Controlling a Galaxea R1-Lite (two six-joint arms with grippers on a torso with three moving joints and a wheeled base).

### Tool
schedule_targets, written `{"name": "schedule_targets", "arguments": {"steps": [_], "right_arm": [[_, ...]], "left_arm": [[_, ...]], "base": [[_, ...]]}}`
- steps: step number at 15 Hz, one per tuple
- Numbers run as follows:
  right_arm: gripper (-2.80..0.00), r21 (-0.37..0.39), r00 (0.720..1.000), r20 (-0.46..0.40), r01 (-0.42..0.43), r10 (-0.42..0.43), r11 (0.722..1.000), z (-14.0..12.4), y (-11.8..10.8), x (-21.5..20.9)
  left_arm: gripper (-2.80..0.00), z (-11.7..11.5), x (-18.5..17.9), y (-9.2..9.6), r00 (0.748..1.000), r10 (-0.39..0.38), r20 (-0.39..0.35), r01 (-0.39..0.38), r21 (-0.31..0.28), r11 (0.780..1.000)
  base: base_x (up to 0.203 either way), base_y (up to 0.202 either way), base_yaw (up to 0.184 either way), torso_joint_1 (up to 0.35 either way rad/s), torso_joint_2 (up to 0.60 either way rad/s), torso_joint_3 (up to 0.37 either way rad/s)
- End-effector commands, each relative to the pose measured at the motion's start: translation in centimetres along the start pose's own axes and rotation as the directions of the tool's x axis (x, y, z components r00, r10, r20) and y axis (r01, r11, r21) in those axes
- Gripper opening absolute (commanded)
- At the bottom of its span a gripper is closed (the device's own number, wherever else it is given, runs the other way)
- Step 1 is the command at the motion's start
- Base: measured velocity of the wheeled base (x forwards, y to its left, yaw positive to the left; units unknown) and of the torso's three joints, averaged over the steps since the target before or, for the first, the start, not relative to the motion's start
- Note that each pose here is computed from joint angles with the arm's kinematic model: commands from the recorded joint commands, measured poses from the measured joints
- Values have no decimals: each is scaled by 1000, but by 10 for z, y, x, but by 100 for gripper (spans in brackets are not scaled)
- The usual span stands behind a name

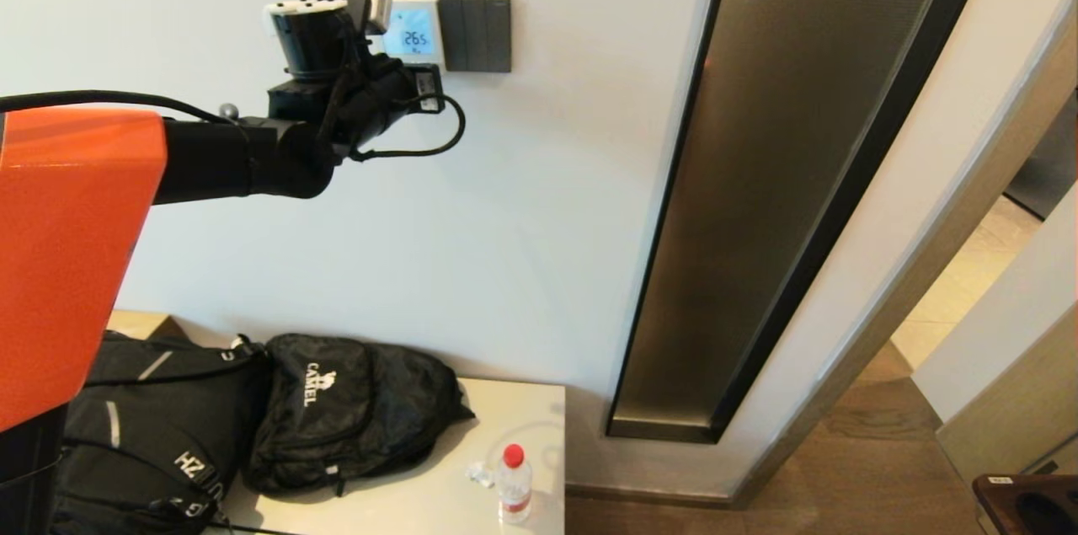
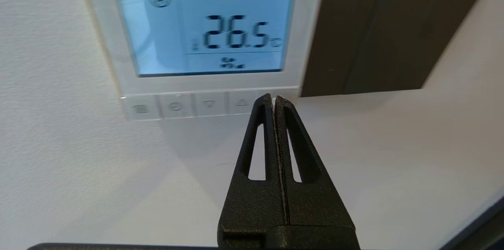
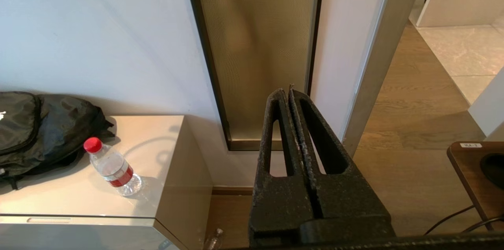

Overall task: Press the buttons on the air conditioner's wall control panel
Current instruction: Turn off the central air conditioner

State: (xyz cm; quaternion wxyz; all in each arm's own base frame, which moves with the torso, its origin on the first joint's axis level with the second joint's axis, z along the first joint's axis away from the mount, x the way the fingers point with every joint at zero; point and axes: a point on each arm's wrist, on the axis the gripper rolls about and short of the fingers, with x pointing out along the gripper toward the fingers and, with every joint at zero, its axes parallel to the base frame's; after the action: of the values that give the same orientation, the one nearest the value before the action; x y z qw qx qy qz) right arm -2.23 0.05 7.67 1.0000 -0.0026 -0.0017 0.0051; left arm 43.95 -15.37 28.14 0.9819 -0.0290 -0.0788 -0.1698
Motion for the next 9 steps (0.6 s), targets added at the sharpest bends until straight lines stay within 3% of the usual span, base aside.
{"name": "schedule_targets", "arguments": {"steps": [1,9], "right_arm": [[-280,-1,1000,0,-1,1,1000,0,0,0],[-280,0,1000,0,-1,1,1000,0,0,0]], "left_arm": [[-280,4,-2,0,1000,0,9,0,-1,1000],[-280,-1,3,0,1000,-1,0,1,-1,1000]], "base": [[0,0,0,0,0,0],[0,0,0,0,0,0]]}}
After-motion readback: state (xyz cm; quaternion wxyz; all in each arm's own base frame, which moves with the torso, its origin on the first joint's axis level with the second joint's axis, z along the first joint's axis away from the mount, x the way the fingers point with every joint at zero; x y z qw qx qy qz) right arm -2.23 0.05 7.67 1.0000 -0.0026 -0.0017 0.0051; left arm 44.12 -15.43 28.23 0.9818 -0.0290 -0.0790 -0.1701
